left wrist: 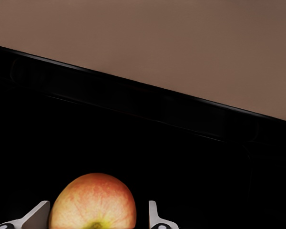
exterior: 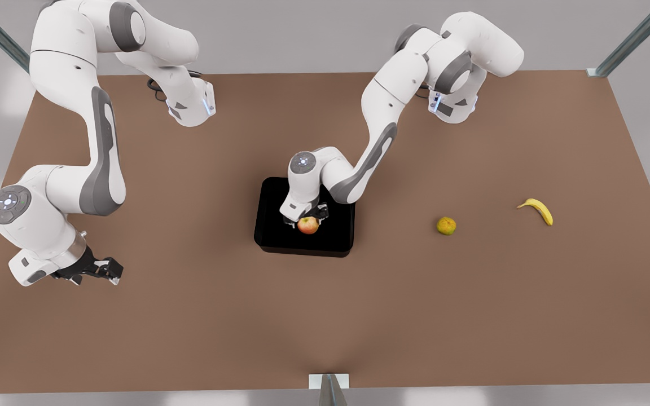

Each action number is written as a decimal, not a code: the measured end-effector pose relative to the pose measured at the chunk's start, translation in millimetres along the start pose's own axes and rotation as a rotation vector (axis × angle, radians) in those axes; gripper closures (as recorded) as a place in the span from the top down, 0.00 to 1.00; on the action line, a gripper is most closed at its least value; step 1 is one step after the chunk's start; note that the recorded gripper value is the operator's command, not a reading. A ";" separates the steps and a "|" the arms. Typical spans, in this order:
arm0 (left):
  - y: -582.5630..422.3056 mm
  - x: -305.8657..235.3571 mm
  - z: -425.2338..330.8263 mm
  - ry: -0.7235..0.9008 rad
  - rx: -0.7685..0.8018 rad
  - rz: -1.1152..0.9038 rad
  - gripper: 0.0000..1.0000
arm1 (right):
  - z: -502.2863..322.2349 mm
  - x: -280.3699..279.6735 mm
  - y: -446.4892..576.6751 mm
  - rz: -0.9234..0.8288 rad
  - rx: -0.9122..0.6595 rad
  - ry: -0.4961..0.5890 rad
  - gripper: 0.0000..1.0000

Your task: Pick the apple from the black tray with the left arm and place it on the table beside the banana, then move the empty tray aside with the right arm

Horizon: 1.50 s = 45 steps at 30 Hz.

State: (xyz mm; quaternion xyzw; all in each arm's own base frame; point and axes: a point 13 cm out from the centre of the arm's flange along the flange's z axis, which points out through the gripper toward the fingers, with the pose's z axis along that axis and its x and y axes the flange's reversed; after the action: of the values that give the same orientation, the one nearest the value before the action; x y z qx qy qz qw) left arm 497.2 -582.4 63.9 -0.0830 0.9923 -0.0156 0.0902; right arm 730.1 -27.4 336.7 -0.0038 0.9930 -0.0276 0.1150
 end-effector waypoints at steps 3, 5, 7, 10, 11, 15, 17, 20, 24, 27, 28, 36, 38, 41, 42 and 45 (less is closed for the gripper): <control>4.8 6.3 10.7 0.006 -0.012 -0.001 1.00 | 0.3 0.0 -0.1 0.000 0.000 0.000 1.00; 6.0 8.2 14.5 0.007 -0.015 -0.003 1.00 | 0.3 0.0 -0.3 0.000 0.000 0.000 1.00; 6.7 9.2 17.1 0.008 -0.017 -0.006 1.00 | 0.1 -0.1 -0.4 0.000 0.000 0.000 1.00; 6.6 9.4 18.0 0.008 -0.016 -0.011 0.80 | 0.1 -0.1 -0.2 0.000 0.000 0.000 1.00; 6.8 9.0 18.0 0.008 -0.016 -0.014 0.80 | 0.2 0.0 -0.4 0.000 0.000 0.000 1.00; 5.4 3.9 -1.6 0.004 -0.016 -0.025 0.81 | 0.7 0.3 -0.5 0.000 0.000 0.001 1.00; 5.3 -12.0 -42.1 -0.001 -0.016 -0.047 0.81 | 0.6 0.3 -0.4 0.000 0.000 0.001 1.00; 30.1 -54.4 -99.4 0.011 -0.032 -0.122 0.81 | 0.0 -0.3 3.8 -0.005 -0.002 0.000 1.00; 131.2 -137.5 -131.7 0.086 -0.102 -0.266 0.81 | -5.7 1.8 101.2 -0.107 -0.035 -0.006 1.00; 220.6 -174.3 -109.5 0.165 -0.176 -0.318 0.81 | -7.0 17.6 194.1 -0.188 -0.056 -0.001 1.00; 249.8 -173.2 -93.2 0.200 -0.207 -0.318 0.81 | -7.4 23.7 215.0 -0.208 -0.053 0.003 1.00; 402.6 -172.7 9.4 0.326 -0.250 -0.220 1.00 | 18.3 148.5 295.3 -0.102 -0.177 0.232 1.00; 408.9 -187.0 3.3 0.303 -0.225 -0.175 1.00 | 16.7 184.0 310.2 -0.077 -0.201 0.244 1.00; 444.8 -330.0 -164.4 0.112 -0.103 -0.232 1.00 | 5.2 215.5 311.9 -0.051 -0.205 0.200 1.00; 473.2 -356.8 -232.7 0.070 -0.064 -0.260 1.00 | 14.3 226.1 313.6 -0.046 -0.199 0.192 1.00; 515.5 -297.8 -300.2 0.138 0.012 -0.265 1.00 | 39.1 252.0 334.5 -0.045 -0.200 0.152 1.00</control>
State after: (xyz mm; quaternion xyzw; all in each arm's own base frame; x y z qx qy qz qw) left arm 648.1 -19.6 388.0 -0.2114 0.9764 -0.0390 0.0196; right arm 493.3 301.0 222.5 -0.0353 0.9963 0.0687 0.0379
